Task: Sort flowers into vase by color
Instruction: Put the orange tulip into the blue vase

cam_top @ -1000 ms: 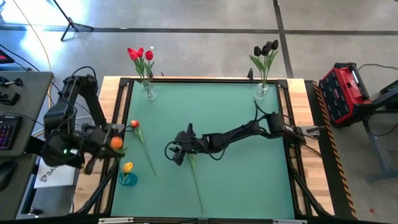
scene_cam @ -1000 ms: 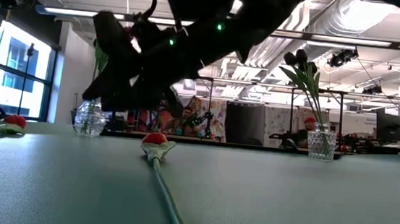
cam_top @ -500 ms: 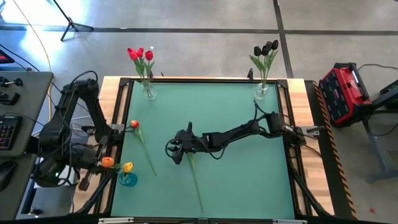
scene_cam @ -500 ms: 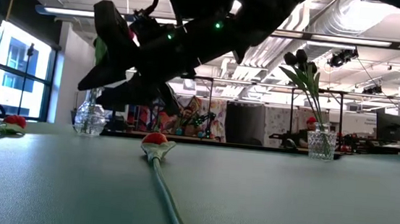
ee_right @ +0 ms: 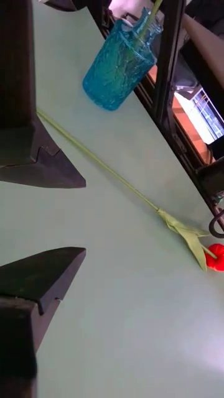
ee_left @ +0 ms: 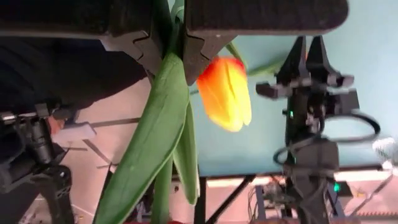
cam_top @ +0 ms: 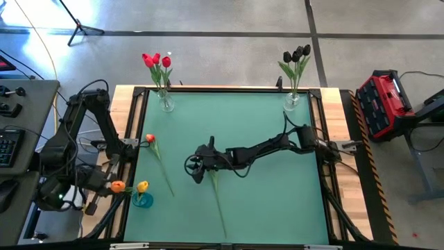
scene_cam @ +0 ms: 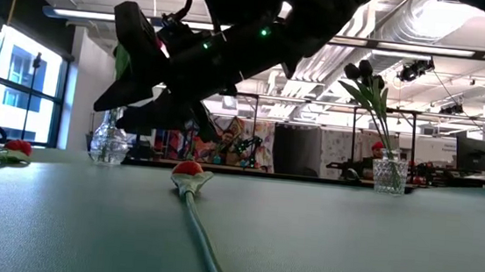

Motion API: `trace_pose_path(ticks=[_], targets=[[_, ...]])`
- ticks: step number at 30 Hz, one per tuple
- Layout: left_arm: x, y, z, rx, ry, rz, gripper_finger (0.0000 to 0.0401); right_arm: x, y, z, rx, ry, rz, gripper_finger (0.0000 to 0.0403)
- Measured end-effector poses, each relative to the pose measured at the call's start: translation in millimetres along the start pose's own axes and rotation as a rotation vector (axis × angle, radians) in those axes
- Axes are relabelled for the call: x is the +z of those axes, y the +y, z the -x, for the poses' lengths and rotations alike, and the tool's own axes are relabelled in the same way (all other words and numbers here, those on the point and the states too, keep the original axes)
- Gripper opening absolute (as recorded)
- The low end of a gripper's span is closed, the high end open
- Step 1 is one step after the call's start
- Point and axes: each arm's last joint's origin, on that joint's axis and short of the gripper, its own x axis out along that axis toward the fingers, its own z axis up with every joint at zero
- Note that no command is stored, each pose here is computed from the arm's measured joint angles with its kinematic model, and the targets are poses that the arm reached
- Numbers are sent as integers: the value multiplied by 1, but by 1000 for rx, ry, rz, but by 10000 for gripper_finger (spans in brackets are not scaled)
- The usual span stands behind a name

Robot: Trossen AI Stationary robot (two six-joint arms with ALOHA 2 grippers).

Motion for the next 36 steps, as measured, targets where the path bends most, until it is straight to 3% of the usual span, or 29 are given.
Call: trace_pose_path(ticks=[6, 24, 32, 36], targets=[[8, 8, 5, -4, -29, -31, 1, 5, -7, -2, -13, -10, -3, 154], [-11, 8, -3, 37, -35, 91, 1, 8, -12, -3, -17, -16, 20, 154], [-23, 8, -9, 60, -33, 69, 2, 5, -9, -2, -15, -6, 7, 154], [-32, 9, -13, 81, -34, 78, 23, 2, -4, -1, -7, 1, 1, 154]])
